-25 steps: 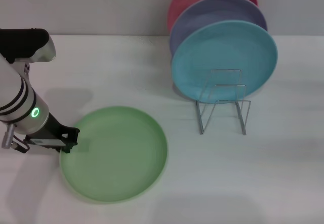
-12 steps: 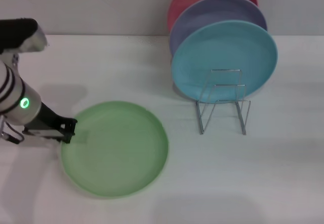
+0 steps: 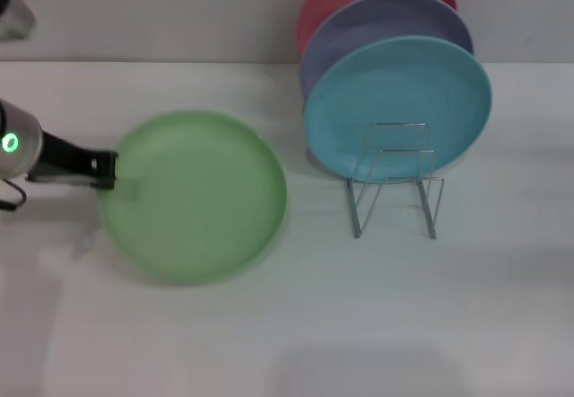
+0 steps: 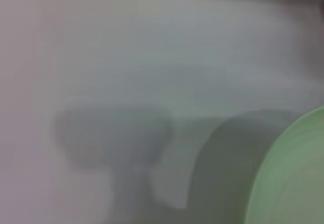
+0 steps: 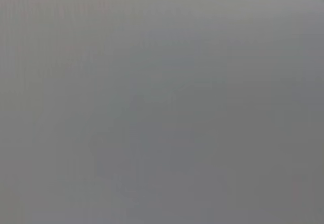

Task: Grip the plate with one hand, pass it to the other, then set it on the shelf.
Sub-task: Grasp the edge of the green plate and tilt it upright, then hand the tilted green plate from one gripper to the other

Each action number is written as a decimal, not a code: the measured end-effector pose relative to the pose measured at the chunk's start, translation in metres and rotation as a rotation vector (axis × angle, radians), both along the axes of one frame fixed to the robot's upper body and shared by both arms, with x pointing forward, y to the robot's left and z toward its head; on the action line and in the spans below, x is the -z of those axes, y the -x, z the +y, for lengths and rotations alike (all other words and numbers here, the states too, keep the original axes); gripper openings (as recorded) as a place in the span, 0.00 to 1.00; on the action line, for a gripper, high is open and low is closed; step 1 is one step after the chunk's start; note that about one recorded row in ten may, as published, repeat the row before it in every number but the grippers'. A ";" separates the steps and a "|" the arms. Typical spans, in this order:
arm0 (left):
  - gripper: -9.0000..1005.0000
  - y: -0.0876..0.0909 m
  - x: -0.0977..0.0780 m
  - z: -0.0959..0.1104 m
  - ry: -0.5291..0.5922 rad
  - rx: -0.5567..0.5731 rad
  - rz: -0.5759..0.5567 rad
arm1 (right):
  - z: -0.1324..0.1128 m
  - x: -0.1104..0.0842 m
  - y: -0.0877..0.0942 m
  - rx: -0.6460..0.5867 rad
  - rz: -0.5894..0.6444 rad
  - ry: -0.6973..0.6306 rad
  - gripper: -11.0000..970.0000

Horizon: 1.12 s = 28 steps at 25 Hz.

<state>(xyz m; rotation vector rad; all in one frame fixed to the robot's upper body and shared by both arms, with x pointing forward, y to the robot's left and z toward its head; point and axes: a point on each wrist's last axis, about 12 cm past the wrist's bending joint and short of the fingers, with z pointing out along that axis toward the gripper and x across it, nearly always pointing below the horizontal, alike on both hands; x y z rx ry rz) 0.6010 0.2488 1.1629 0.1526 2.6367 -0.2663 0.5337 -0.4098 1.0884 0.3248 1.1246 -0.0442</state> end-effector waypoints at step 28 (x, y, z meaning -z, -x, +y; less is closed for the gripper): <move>0.04 0.059 0.040 0.031 0.030 -0.210 -0.966 | 0.020 0.015 0.004 0.015 0.059 0.038 0.57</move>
